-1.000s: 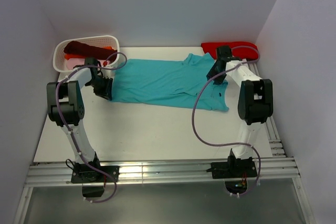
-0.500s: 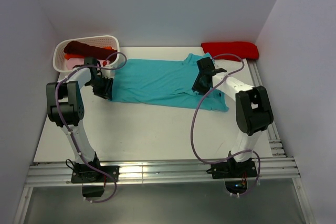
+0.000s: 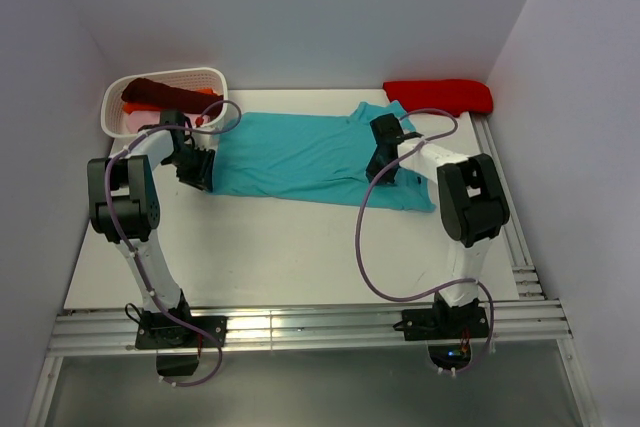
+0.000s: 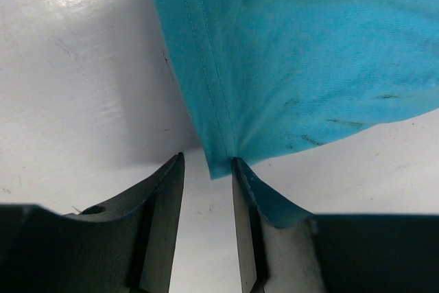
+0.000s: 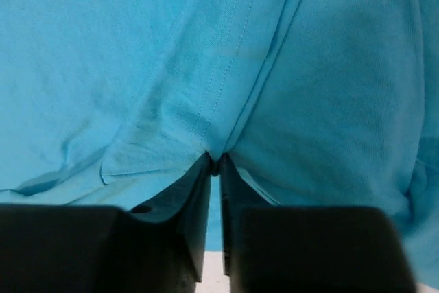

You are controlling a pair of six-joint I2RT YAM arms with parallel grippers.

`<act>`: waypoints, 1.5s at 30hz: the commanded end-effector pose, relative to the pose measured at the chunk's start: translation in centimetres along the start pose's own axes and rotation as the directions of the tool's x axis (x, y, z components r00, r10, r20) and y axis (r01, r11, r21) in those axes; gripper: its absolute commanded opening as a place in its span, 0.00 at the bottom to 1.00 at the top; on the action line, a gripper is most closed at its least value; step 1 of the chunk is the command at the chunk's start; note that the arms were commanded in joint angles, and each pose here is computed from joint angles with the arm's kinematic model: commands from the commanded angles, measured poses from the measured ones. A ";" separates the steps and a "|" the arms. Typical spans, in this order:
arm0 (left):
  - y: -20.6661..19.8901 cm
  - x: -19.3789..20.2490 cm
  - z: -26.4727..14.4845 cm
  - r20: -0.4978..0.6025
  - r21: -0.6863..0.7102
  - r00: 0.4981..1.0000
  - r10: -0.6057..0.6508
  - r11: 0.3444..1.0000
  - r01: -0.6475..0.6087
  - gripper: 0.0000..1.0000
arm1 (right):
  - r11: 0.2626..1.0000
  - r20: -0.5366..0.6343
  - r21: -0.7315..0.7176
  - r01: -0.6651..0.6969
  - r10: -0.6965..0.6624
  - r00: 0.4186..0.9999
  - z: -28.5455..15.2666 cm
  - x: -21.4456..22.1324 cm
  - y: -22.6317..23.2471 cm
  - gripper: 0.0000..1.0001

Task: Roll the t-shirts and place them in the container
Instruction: Fold the tshirt

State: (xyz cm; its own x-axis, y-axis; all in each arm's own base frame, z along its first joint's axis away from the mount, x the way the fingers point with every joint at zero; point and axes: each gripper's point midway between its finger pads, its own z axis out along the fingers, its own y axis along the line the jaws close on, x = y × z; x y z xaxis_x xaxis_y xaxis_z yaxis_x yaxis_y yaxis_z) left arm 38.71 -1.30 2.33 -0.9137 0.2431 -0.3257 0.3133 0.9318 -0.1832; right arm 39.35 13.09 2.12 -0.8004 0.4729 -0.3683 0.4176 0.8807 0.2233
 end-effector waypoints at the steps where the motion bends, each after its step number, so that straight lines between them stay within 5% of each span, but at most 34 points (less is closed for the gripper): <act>1: 0.3 -0.9 -1.5 0.046 -0.027 0.998 0.035 0.999 -0.033 0.39 | 0.999 0.073 -0.034 -0.006 0.009 0.997 -1.3 -2.4 1.9 0.13; 23: 0.7 -0.6 -0.8 0.029 -0.039 0.999 0.046 0.998 -0.045 0.31 | 0.999 0.103 -0.034 0.030 -0.027 0.994 -1.0 -10.4 6.9 0.06; 29: 0.8 -1.0 -1.1 0.043 -0.047 0.998 0.051 0.998 -0.049 0.35 | 0.999 0.073 -0.005 0.038 -0.038 0.997 0.3 -9.7 6.1 0.29; 36: 0.3 -1.9 -2.3 0.100 -0.039 0.993 0.066 0.997 -0.063 0.58 | 1.000 0.162 -0.011 -0.002 0.004 0.987 -4.4 -10.7 3.2 0.55; 45: -0.2 -1.7 -3.4 0.118 0.033 0.991 0.065 0.997 -0.069 0.65 | 0.998 0.243 0.040 -0.056 0.045 0.969 -11.2 -7.8 -4.6 0.58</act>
State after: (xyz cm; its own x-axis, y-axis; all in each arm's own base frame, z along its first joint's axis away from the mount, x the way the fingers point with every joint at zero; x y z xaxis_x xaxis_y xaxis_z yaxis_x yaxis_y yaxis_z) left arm 39.11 -0.64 3.73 -0.8866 0.2574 -0.3842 0.3431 0.9232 -0.1732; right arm 40.53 7.06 12.43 -0.6957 0.5082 -0.5077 0.4647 0.8574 0.2214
